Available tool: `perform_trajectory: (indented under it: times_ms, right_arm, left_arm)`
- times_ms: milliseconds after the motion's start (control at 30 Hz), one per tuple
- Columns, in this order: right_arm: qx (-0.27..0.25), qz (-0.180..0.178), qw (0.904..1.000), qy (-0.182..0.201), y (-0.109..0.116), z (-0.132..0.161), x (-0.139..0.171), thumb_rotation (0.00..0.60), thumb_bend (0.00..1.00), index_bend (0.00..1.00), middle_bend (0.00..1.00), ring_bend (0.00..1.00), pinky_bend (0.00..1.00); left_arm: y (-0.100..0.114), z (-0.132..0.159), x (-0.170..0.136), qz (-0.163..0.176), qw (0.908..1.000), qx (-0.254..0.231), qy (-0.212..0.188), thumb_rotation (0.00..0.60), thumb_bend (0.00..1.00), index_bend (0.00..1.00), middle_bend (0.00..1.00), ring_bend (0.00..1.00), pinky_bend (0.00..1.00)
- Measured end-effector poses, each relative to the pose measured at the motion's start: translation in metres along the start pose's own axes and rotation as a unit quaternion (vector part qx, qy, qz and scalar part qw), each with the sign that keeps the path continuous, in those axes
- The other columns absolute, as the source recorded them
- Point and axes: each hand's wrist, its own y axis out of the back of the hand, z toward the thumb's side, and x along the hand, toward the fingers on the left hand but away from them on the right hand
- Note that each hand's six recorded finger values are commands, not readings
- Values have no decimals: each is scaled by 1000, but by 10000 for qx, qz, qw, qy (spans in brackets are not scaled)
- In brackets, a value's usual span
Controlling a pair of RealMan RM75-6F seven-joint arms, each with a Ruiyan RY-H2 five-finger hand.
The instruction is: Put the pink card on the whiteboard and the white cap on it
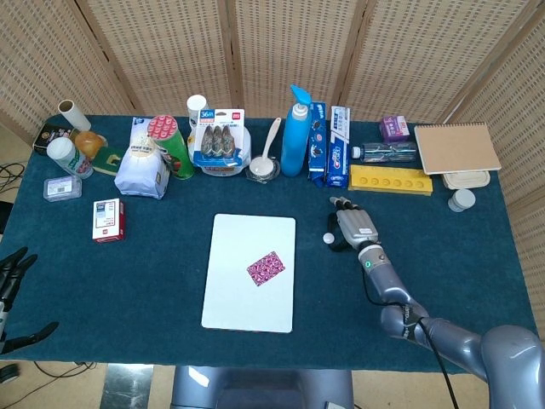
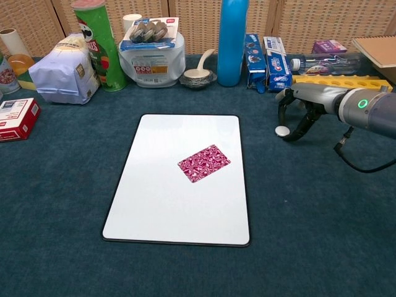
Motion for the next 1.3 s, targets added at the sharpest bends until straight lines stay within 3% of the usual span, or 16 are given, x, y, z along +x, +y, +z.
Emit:
perform_trajectory:
  times_ms: [300, 467, 667, 900, 1167, 1300]
  right_arm:
    - [-30, -10, 9999, 108, 1, 8, 4, 600, 332, 545, 87, 45, 148]
    - [-111, -8, 9993, 361, 4, 26, 12, 600, 339, 546, 87, 45, 148]
    - [-234, 28, 9955, 918, 9, 69, 31, 600, 345, 546, 86, 42, 151]
    - [43, 83, 9897, 1426, 2, 124, 50, 600, 348, 546, 86, 36, 151]
    - [86, 329, 9890, 1438, -20, 159, 54, 600, 348, 546, 85, 35, 151]
    - [49, 411, 9917, 1216, -29, 161, 47, 600, 348, 546, 85, 35, 151]
  left_arm:
    - [2, -1, -1, 18, 10000, -37, 3, 600, 79, 0, 0, 0, 58]
    - [3, -2, 0, 18, 10000, -45, 10, 600, 79, 0, 0, 0, 58]
    - [3, -2, -1, 11, 10000, -50, -6, 600, 79, 0, 0, 0, 58]
    - [4, -2, -3, -2, 10000, -77, -26, 600, 80, 0, 0, 0, 58]
    - [6, -5, -3, -6, 9999, -131, -39, 600, 79, 0, 0, 0, 58]
    - [7, -6, -4, -22, 9998, -179, -47, 600, 79, 0, 0, 0, 58]
